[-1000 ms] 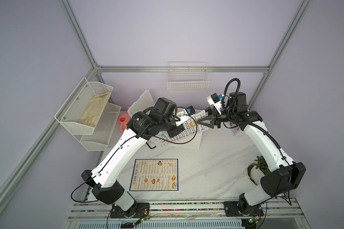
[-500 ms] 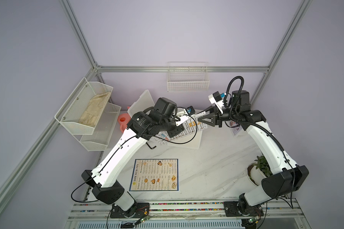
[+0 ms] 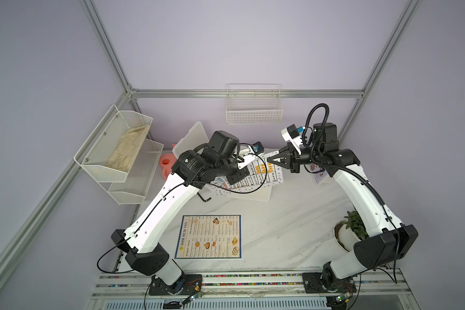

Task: Insert the menus into the narrow rack
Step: Pick up the menu from the center of the board.

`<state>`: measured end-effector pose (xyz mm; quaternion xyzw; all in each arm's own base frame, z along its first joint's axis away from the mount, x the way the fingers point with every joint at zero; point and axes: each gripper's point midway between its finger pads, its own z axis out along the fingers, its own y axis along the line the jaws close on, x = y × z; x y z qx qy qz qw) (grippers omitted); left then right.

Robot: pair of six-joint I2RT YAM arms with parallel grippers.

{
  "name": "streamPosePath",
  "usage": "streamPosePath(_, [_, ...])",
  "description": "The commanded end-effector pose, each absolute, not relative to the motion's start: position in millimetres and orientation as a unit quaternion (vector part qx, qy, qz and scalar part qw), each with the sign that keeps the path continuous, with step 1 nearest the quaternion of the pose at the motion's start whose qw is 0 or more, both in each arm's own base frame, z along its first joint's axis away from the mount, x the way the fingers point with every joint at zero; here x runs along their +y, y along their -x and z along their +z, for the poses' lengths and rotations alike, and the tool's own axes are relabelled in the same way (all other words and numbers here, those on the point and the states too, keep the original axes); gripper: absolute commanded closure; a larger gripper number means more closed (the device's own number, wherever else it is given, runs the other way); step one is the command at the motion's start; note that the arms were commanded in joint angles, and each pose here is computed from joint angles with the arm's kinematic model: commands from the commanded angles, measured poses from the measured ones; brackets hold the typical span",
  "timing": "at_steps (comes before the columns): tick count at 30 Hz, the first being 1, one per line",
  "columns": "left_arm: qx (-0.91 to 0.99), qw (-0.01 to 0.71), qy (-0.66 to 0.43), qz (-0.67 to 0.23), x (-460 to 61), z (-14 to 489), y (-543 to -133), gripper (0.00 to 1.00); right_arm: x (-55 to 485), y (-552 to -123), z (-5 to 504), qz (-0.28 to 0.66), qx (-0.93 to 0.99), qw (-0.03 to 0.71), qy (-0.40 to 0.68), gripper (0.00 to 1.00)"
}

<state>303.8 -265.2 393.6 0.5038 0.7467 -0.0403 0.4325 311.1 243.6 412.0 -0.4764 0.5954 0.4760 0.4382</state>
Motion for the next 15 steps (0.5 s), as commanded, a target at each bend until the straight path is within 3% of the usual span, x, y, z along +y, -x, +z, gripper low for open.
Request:
streamPosePath(1, [0.742, 0.471, -0.476, -0.032, -263, 420, -312, 1.0, 243, -297, 425, 0.467, 0.575, 0.458, 0.491, 0.97])
streamPosePath(2, [0.745, 0.477, -0.466, -0.028, -262, 422, -315, 0.99, 242, -297, 426, 0.465, 0.575, 0.461, 0.491, 0.98])
streamPosePath(4, [0.748, 0.488, -0.449, -0.02, -259, 427, -321, 0.82, 242, -297, 428, 0.463, 0.576, 0.466, 0.487, 1.0])
streamPosePath(6, [0.749, 0.502, -0.433, -0.011, -257, 433, -327, 0.59, 241, -301, 431, 0.459, 0.585, 0.474, 0.472, 1.0])
streamPosePath(8, [0.749, 0.523, -0.406, -0.001, -253, 444, -335, 0.29, 239, -315, 436, 0.449, 0.603, 0.492, 0.439, 1.0])
streamPosePath(10, [0.754, 0.544, -0.368, 0.005, -245, 454, -346, 0.14, 236, -332, 437, 0.441, 0.629, 0.505, 0.392, 1.0])
streamPosePath(15, [0.774, 0.588, -0.236, 0.001, -207, 470, -371, 0.0, 222, -369, 436, 0.441, 0.686, 0.522, 0.25, 1.0])
